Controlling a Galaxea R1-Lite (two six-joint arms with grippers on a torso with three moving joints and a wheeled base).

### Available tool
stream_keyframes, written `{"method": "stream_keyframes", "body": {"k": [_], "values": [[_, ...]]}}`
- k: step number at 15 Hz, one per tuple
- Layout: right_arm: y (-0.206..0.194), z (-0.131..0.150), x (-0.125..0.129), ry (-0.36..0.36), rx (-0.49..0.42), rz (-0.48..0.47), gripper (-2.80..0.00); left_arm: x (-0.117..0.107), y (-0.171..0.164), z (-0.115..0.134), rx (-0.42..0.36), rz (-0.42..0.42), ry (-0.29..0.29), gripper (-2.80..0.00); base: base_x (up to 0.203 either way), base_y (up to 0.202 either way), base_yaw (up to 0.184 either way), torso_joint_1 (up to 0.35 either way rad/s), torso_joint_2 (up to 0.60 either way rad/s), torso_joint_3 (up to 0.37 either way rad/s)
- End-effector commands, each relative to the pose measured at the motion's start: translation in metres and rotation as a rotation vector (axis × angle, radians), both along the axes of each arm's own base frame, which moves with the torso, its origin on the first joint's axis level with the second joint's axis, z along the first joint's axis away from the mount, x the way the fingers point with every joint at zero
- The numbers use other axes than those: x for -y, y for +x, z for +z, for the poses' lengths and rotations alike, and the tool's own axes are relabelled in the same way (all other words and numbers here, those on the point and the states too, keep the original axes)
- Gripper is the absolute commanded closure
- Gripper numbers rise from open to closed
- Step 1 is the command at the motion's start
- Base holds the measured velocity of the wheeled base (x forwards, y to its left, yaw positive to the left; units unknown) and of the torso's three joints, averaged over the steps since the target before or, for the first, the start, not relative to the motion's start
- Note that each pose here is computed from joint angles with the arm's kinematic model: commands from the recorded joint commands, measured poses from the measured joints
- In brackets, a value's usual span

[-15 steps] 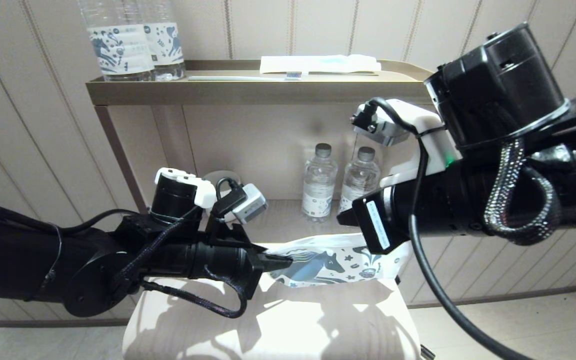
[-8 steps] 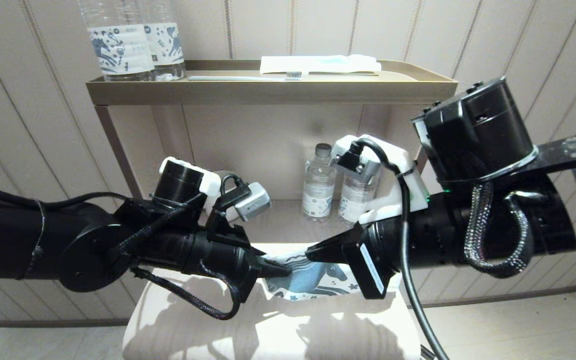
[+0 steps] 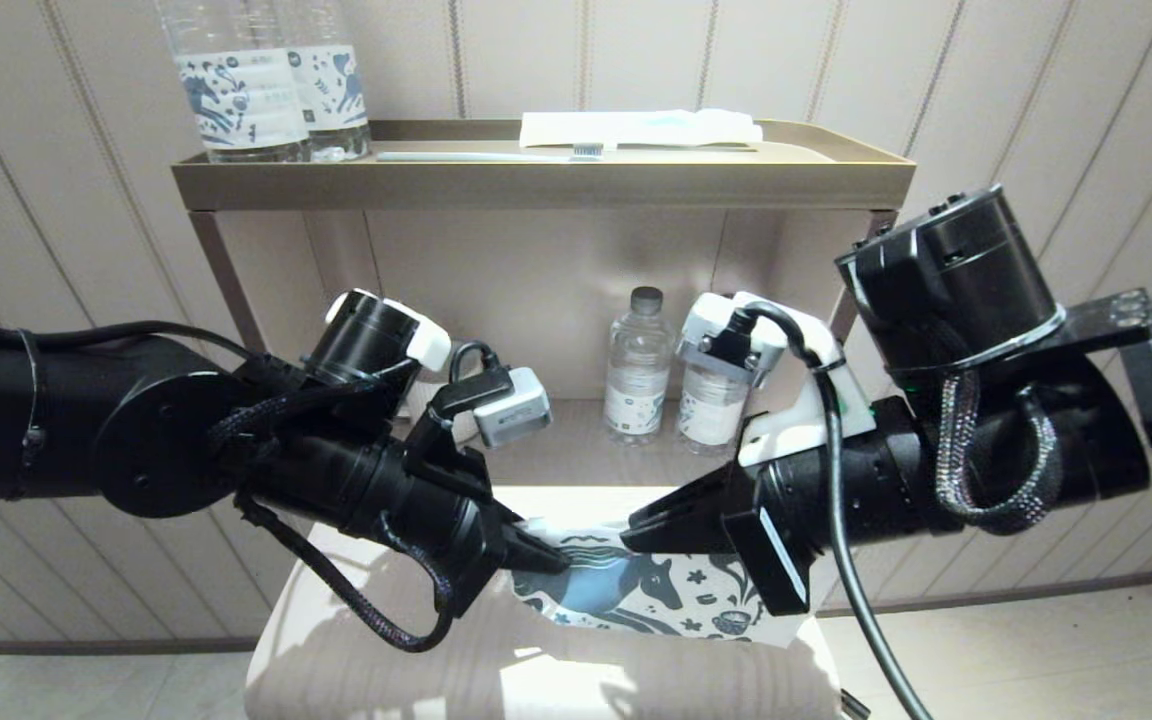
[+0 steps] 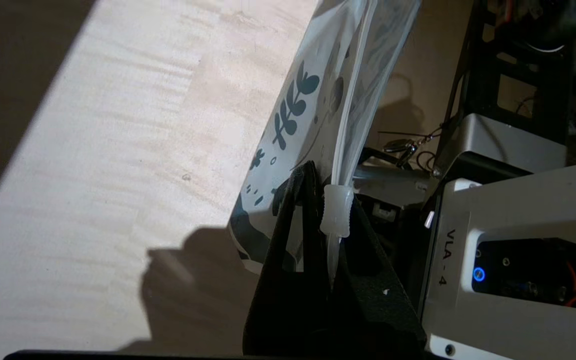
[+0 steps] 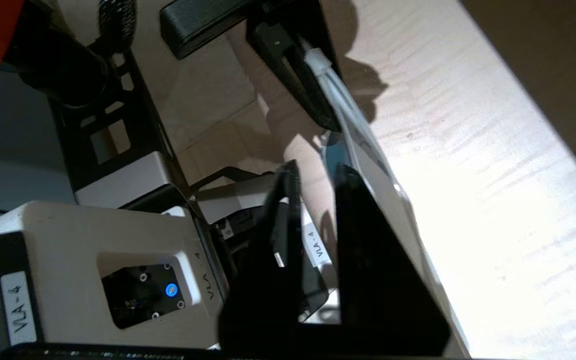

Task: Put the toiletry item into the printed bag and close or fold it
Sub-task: Close the strorage bag and place it on the desk

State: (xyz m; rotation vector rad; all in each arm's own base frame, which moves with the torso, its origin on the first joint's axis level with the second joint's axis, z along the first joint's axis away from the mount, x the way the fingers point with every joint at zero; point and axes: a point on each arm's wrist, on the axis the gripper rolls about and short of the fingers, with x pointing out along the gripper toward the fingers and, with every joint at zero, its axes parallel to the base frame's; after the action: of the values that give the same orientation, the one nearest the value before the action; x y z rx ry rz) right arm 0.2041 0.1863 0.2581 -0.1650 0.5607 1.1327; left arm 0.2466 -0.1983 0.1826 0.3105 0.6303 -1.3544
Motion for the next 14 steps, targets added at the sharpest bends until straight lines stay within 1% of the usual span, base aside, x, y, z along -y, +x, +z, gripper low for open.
{"method": "stream_keyframes", "body": {"k": [1, 3, 5, 7, 10, 12, 14], "values": [[0.002, 0.000, 0.001, 0.005, -0.002, 0.005, -2.80, 0.009, 0.001, 0.009, 0.027, -0.021, -0.020, 0.00, 0.000, 0.000, 0.000, 0.000, 0.00, 0.000], [0.002, -0.001, 0.001, 0.004, -0.006, 0.004, -2.80, 0.021, 0.001, 0.011, 0.035, -0.044, -0.025, 0.00, 0.000, 0.000, 0.000, 0.000, 0.00, 0.000], [0.004, 0.001, 0.003, 0.010, -0.002, -0.001, -2.80, 0.027, 0.001, 0.013, 0.043, -0.044, -0.011, 0.00, 0.000, 0.000, 0.000, 0.000, 0.00, 0.000], [0.006, 0.002, 0.003, 0.042, 0.036, -0.007, -2.80, 0.032, -0.001, 0.012, 0.038, -0.057, -0.004, 0.00, 0.000, 0.000, 0.000, 0.000, 0.00, 0.000], [0.012, -0.001, 0.000, 0.086, 0.093, -0.011, -2.80, 0.035, 0.000, 0.008, 0.031, -0.060, 0.002, 0.00, 0.000, 0.000, 0.000, 0.000, 0.00, 0.000], [0.014, -0.008, -0.002, 0.090, 0.086, 0.014, -2.80, 0.035, 0.001, 0.005, 0.028, -0.063, 0.007, 0.00, 0.000, 0.000, 0.000, 0.000, 0.00, 0.000], [0.019, -0.016, -0.006, 0.087, 0.099, 0.037, -2.80, 0.036, 0.001, 0.004, 0.028, -0.064, 0.009, 0.00, 0.000, 0.000, 0.000, 0.000, 0.00, 0.000]]}}
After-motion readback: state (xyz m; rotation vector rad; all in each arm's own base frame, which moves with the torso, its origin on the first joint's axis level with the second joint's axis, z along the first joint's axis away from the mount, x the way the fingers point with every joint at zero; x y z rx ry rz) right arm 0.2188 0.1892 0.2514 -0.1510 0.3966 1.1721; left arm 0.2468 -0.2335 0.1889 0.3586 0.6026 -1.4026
